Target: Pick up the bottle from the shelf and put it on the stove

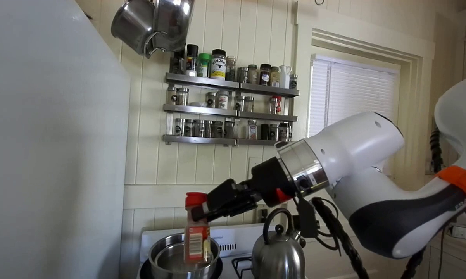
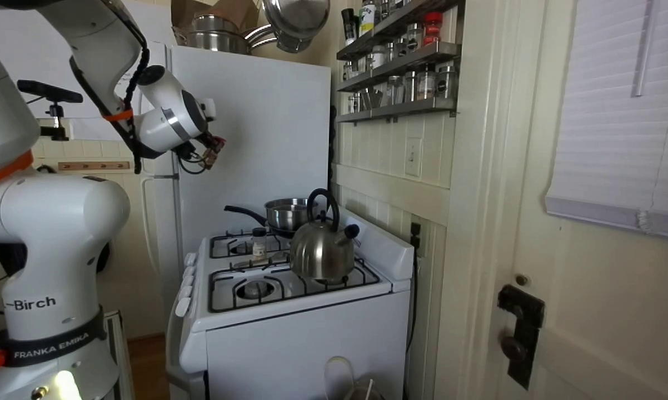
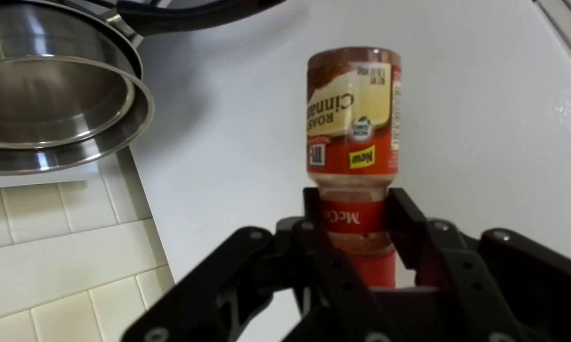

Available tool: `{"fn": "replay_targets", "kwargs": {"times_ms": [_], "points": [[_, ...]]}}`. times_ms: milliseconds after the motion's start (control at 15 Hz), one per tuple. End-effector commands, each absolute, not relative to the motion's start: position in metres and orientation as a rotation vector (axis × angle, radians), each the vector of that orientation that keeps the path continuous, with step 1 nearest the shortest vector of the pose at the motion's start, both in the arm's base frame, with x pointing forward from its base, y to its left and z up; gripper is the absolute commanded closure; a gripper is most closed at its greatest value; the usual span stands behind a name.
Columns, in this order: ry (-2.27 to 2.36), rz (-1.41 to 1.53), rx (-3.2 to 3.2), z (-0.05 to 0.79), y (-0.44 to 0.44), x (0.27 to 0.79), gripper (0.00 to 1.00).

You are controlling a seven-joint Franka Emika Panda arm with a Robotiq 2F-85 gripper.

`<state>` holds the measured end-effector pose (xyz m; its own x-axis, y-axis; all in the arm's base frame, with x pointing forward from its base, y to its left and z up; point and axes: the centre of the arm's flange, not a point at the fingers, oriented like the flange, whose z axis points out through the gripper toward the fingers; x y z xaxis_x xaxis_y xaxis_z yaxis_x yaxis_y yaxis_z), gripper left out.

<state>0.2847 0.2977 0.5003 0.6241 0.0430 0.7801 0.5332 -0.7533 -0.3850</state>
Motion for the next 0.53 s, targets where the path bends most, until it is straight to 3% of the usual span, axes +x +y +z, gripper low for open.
{"fn": "replay_targets", "kwargs": {"times_ms": [0,67,133,467], "points": [[-0.567,-1.172,-2.272,0.493,0.259,0.237,0.87],[-0.551,-1.216,-2.276,0.491,0.251,0.231,0.87],[-0.545,-1.135,-2.260,0.497,0.276,0.264,0.62],[-0.562,-1.231,-2.264,0.506,0.259,0.253,0.62]]}}
